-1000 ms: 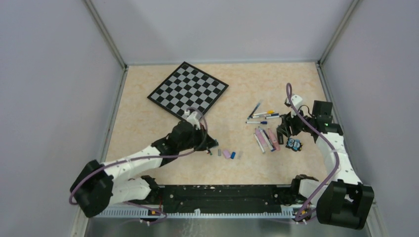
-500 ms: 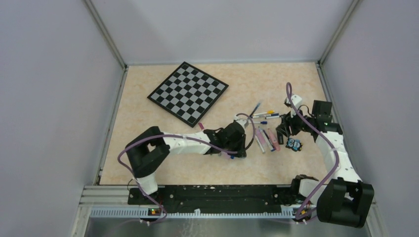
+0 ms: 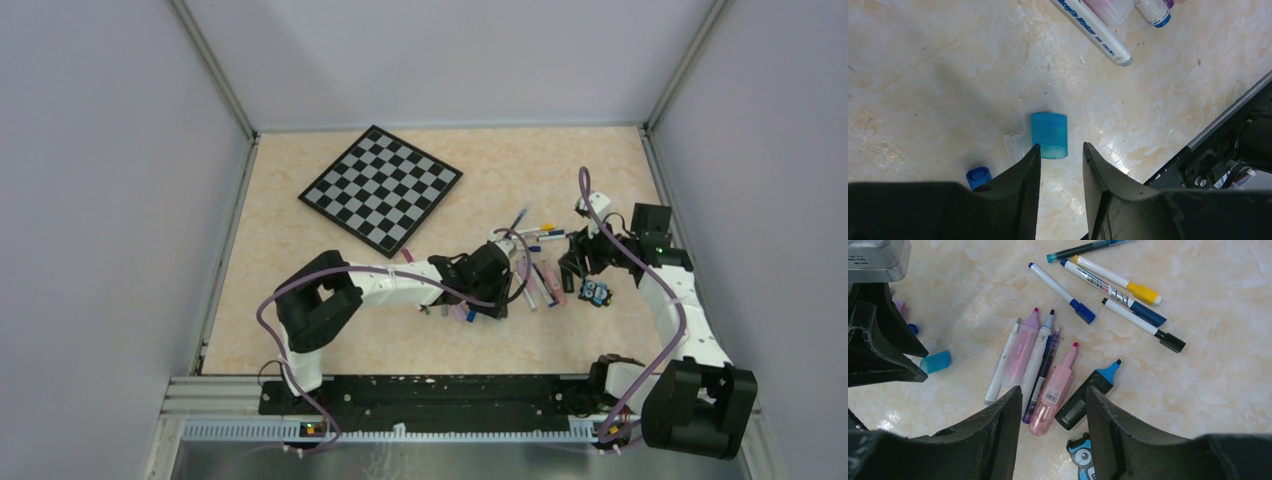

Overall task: Open the pen caps
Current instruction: Place the pen cap at the center of the board, then pick up the pen from the center of the board.

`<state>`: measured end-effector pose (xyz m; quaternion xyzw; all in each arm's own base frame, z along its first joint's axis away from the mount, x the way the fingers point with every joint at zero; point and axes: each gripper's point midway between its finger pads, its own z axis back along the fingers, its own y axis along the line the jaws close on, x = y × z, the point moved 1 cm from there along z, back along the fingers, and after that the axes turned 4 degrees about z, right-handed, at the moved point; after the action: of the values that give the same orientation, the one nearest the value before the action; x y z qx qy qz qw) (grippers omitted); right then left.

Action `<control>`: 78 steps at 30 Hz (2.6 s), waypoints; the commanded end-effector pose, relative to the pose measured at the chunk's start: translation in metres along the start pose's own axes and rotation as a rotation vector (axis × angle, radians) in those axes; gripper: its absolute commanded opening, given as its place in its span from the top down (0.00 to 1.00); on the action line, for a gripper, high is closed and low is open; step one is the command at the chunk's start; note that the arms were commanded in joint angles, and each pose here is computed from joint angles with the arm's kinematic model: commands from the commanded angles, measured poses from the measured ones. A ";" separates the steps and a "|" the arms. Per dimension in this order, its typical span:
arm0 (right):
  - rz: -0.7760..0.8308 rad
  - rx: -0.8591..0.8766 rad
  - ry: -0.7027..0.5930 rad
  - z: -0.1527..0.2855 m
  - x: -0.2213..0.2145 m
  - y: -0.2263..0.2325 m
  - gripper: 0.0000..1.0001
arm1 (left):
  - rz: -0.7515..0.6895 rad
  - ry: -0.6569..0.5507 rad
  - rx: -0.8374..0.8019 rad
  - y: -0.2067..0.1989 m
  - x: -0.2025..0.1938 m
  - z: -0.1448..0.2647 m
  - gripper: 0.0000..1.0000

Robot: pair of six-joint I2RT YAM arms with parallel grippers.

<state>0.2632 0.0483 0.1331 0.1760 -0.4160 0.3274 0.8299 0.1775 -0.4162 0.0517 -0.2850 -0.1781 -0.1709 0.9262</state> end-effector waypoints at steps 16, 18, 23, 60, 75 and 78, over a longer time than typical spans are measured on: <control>0.054 0.012 -0.050 0.002 0.012 0.000 0.52 | -0.096 -0.491 0.078 0.018 0.066 0.114 0.47; 0.056 0.014 -0.055 0.002 0.013 0.000 0.52 | -0.071 -0.553 0.129 0.038 0.063 0.127 0.30; 0.057 0.023 -0.059 0.002 0.013 0.002 0.52 | 0.047 -0.701 0.142 0.071 0.059 0.146 0.01; 0.053 0.033 -0.041 -0.002 0.005 0.002 0.52 | 0.490 -0.321 0.633 0.165 0.067 0.080 0.60; 0.056 0.033 -0.041 -0.002 0.004 0.002 0.52 | 0.504 -0.263 0.670 0.179 0.054 0.067 0.66; 0.054 0.034 -0.039 -0.003 0.004 0.002 0.52 | 0.507 -0.256 0.674 0.181 0.052 0.066 0.69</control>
<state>0.2612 0.0533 0.1333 0.1877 -0.4207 0.3446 0.8179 0.2793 -0.2459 0.0413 -0.0183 -0.2612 0.1650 0.9509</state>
